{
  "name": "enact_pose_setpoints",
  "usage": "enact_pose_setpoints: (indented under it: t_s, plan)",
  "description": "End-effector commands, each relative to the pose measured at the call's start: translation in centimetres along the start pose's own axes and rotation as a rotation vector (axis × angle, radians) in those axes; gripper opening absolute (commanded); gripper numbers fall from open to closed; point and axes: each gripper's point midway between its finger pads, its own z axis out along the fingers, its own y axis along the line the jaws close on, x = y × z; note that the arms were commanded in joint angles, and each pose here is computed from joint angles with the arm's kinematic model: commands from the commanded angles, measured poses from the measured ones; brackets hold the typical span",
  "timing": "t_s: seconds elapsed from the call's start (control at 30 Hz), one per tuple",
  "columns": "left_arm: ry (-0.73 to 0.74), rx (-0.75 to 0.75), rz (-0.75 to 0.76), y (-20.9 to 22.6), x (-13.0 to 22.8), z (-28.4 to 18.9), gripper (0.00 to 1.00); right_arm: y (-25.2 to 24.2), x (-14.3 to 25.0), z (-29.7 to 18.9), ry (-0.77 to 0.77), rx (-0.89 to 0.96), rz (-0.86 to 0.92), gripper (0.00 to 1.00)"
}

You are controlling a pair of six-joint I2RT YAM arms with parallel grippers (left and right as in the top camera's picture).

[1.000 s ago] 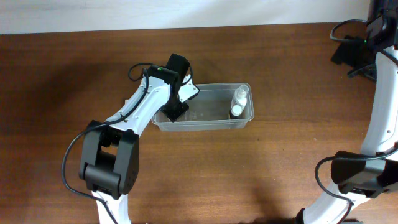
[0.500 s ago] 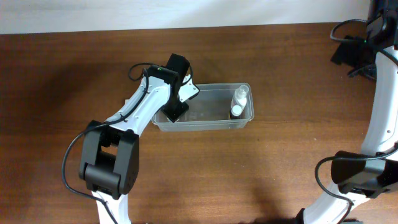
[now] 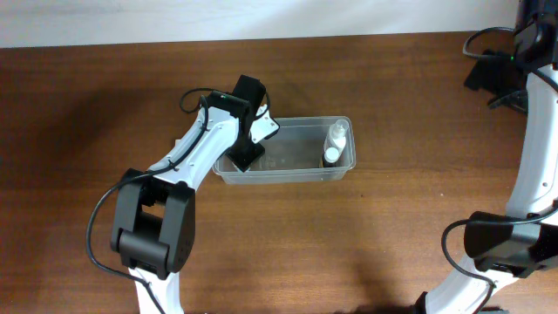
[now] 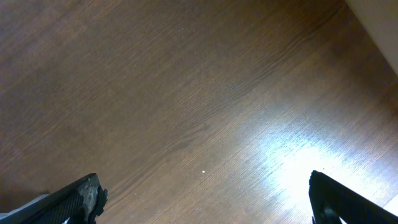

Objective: Pack container
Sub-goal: 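Lower the amber jar into the container's left end, then open the left gripper and lift back to the left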

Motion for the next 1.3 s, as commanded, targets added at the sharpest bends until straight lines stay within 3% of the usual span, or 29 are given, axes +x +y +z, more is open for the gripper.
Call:
enact_pose_setpoints:
  t_s: [0.0, 0.8, 1.27]
  plan:
    - [0.016, 0.024, 0.012, -0.4, 0.3, 0.8, 0.55, -0.5, -0.3, -0.4, -0.017, 0.012, 0.008, 0.98]
    - [0.003, 0.023, 0.019, -0.3, -0.5, -0.6, 0.56, -0.5, -0.3, -0.4, -0.018, 0.012, 0.008, 0.98]
    - [-0.091, -0.014, 0.068, -1.1, -4.3, -3.5, 0.57, -0.5, -0.3, -0.4, -0.017, 0.012, 0.008, 0.98]
